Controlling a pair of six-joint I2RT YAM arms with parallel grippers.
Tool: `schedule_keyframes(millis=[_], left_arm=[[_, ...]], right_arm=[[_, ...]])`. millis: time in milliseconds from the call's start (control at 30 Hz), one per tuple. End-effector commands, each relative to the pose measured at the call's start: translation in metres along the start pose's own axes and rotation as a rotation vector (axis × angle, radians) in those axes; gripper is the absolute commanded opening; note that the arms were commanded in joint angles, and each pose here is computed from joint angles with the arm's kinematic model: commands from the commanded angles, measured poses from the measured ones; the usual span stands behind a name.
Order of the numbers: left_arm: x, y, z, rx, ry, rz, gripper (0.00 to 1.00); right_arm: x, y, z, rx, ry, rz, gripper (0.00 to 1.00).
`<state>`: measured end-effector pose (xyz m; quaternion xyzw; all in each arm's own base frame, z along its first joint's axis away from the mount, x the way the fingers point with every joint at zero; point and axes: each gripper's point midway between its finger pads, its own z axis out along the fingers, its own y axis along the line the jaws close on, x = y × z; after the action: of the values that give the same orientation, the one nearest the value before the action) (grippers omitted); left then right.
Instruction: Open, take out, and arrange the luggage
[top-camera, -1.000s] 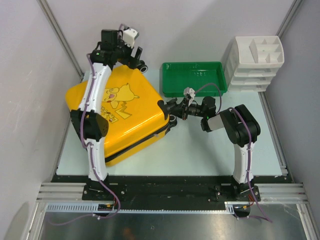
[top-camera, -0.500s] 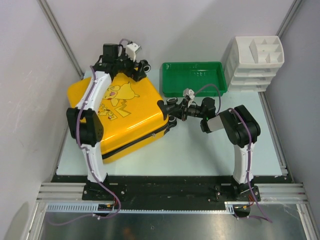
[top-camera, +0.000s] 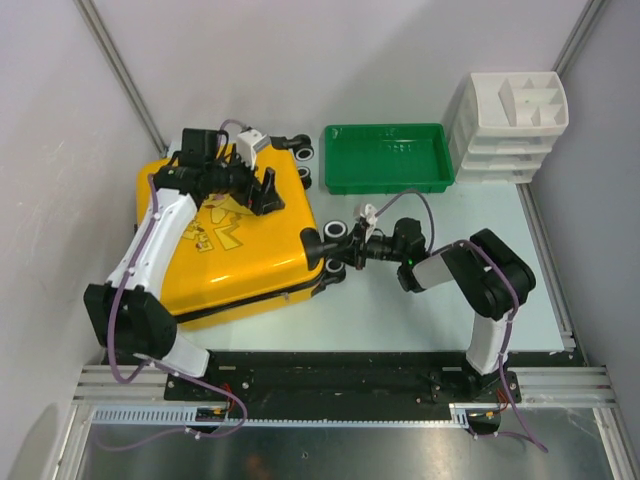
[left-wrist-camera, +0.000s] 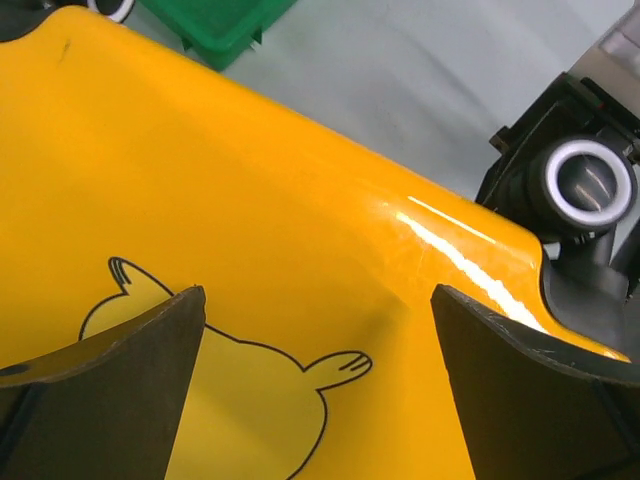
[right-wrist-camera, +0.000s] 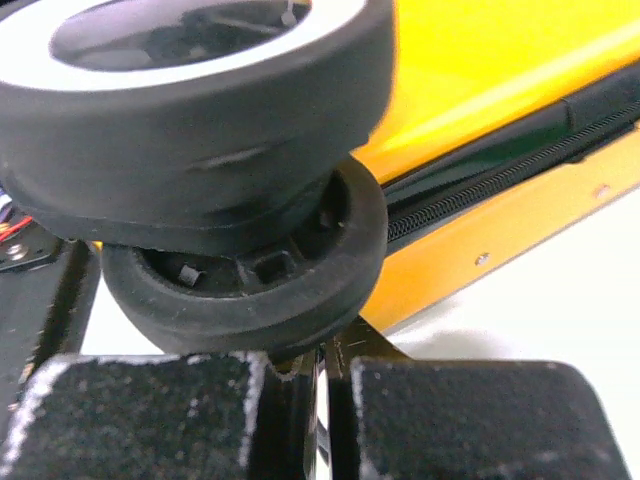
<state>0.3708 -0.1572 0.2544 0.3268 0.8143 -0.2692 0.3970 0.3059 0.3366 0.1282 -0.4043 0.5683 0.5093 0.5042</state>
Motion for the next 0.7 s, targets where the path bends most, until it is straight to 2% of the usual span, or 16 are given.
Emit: schedule_keyframes(millis=[0,100,167,267,433,533,667], left_arm=[[0.029,-0.020,-0.017,0.003,0.053,-0.083,1.00],[0.042,-0.017,-0.017,-0.024,0.082,-0.111,1.00],[0.053,-0.013,-0.016,-0.046,0.106,-0.131,1.00],[0.061,-0.008,-0.015,-0.053,0.120,-0.161,0.99],[0.067,-0.010,-0.012,-0.008,0.120,-0.195,0.99],[0.073,-0.011,-0.008,0.009,0.136,-0.217,0.99],[0.090,-0.006,0.004,0.022,0.187,-0.252,0.98]], right_arm=[[-0.034,0.081,0.018,-0.208,-0.056,-0.112,0.00],[-0.032,0.098,0.016,-0.188,-0.020,-0.070,0.00],[-0.026,0.089,0.013,-0.132,0.020,-0.056,0.00],[-0.029,0.065,0.005,-0.026,0.045,-0.156,0.00],[-0.025,-0.010,-0.004,0.202,0.083,-0.221,0.00],[-0.037,-0.039,-0.005,0.247,0.053,-0.220,0.00],[-0.056,-0.068,0.007,0.225,-0.012,-0.236,0.00]])
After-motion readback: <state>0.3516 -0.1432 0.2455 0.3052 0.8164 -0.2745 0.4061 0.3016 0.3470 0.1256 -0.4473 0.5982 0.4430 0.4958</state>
